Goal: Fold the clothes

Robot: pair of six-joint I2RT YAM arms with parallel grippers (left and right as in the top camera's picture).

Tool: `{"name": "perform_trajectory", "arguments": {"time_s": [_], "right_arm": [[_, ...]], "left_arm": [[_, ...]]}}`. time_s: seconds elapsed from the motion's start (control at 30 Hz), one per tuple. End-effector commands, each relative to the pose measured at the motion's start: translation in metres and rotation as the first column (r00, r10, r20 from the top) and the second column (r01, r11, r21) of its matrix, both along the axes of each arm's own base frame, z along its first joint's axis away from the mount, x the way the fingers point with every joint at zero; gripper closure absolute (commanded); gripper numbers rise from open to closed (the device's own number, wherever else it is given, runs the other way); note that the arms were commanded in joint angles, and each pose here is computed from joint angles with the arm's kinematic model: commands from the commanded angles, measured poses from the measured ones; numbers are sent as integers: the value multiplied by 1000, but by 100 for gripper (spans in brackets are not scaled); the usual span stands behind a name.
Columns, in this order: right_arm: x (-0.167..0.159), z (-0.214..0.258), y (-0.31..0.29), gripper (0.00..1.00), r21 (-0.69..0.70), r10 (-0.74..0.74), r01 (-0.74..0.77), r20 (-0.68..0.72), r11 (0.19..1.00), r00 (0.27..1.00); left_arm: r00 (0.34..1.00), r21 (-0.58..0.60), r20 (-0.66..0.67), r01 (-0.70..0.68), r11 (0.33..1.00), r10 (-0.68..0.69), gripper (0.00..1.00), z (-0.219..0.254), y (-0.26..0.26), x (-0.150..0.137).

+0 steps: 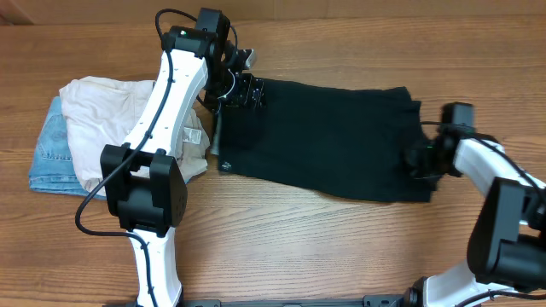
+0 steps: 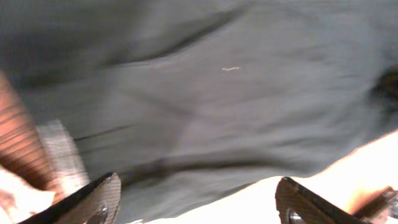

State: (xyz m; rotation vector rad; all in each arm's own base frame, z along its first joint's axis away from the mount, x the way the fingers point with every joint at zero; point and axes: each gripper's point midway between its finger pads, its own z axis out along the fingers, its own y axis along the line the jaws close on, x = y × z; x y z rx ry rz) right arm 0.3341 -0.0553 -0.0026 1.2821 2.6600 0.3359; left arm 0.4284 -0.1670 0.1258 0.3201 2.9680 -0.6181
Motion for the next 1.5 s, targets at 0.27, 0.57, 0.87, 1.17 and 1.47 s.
{"name": "perform_trajectory", "arguments": {"time_s": [0.27,0.57,0.87,1.17,1.47], "right_arm": [[-47,-24,-66,96,-86,-153,143,-133,986,979],[-35,-21,-43,96,39,-103,106,-85,994,991],[-13,-7,-14,96,205,5,-15,50,979,999],[-1,48,-13,96,125,114,-146,231,981,966],[1,170,-14,96,-78,167,-148,515,986,841]], "left_arm": [[999,116,-28,-26,993,30,7,-38,18,-1],[979,-99,-200,-50,994,30,5,-97,-14,-41],[966,-100,-249,-89,991,61,8,-130,-28,-44],[958,-168,-282,-107,980,56,86,-144,-41,-37],[996,308,-88,-6,951,35,96,-19,52,-10]]}}
